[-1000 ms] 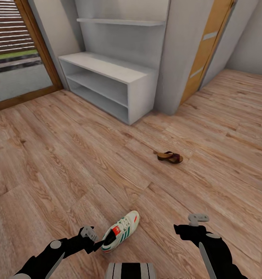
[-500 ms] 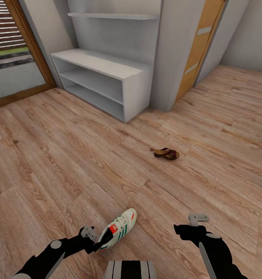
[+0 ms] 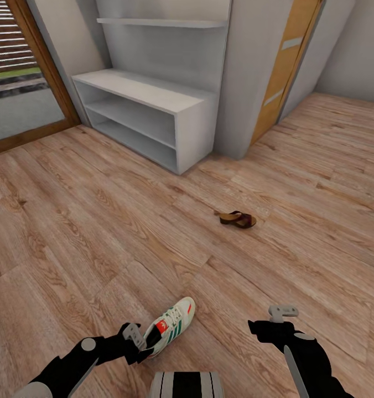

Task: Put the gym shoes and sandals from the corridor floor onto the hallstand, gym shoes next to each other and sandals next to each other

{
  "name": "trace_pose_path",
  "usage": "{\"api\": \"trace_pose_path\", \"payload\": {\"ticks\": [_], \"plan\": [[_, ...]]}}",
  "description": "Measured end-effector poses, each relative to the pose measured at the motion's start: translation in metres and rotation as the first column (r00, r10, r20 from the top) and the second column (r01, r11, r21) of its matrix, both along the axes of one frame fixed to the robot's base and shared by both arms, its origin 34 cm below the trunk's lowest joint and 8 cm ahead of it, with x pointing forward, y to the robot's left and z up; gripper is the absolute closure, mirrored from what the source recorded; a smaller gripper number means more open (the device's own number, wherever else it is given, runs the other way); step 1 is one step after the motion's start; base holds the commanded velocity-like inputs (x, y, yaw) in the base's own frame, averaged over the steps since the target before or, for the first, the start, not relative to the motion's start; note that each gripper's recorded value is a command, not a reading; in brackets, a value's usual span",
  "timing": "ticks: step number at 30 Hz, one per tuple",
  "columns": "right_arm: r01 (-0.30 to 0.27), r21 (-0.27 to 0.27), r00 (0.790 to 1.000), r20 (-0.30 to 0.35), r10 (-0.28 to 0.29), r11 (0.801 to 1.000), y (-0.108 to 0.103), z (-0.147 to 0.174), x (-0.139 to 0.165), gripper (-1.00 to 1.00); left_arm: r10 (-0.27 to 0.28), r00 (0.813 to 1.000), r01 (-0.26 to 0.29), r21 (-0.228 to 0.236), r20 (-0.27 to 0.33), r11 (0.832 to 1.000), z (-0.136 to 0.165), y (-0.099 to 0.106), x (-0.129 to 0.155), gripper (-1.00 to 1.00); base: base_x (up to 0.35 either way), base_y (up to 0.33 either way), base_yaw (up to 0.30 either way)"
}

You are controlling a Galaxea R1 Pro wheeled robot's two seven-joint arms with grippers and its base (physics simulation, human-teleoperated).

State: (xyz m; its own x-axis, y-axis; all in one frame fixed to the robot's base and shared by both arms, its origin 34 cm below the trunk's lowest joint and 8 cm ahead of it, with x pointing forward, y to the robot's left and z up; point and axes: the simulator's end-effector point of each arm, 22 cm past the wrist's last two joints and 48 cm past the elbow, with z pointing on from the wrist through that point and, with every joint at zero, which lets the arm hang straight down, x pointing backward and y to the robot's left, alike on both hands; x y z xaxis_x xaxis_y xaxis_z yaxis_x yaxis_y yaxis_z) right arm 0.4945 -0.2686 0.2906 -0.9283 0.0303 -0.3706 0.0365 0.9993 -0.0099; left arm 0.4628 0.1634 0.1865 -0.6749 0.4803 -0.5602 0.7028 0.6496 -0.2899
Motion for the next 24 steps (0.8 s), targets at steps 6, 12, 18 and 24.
{"api": "trace_pose_path", "payload": {"ticks": [6,12,18,24], "plan": [[0.000,0.000,1.000,0.000,0.000,1.000,0.000,0.000,0.000,-1.00,-0.013,1.000,0.013,0.004,0.004,1.000,0.000,-0.001,0.001,-1.00,0.000,0.000,0.000],[0.000,0.000,1.000,0.000,0.000,1.000,0.000,-0.007,-0.002,-1.00,-0.015,1.000,0.015,0.005,0.005,1.000,-0.006,-0.001,0.000,-1.00,0.000,0.000,0.000],[0.000,0.000,1.000,-0.012,0.000,1.000,0.000,-0.019,-0.007,-1.00,-0.014,1.000,0.014,0.005,-0.007,1.000,-0.018,0.000,-0.006,-1.00,0.000,0.000,0.000],[0.000,0.000,0.999,-0.037,0.000,1.000,0.000,-0.029,-0.013,-1.00,-0.013,0.999,0.013,0.006,-0.031,1.000,-0.028,0.000,-0.014,-1.00,0.000,0.000,0.000]]}}
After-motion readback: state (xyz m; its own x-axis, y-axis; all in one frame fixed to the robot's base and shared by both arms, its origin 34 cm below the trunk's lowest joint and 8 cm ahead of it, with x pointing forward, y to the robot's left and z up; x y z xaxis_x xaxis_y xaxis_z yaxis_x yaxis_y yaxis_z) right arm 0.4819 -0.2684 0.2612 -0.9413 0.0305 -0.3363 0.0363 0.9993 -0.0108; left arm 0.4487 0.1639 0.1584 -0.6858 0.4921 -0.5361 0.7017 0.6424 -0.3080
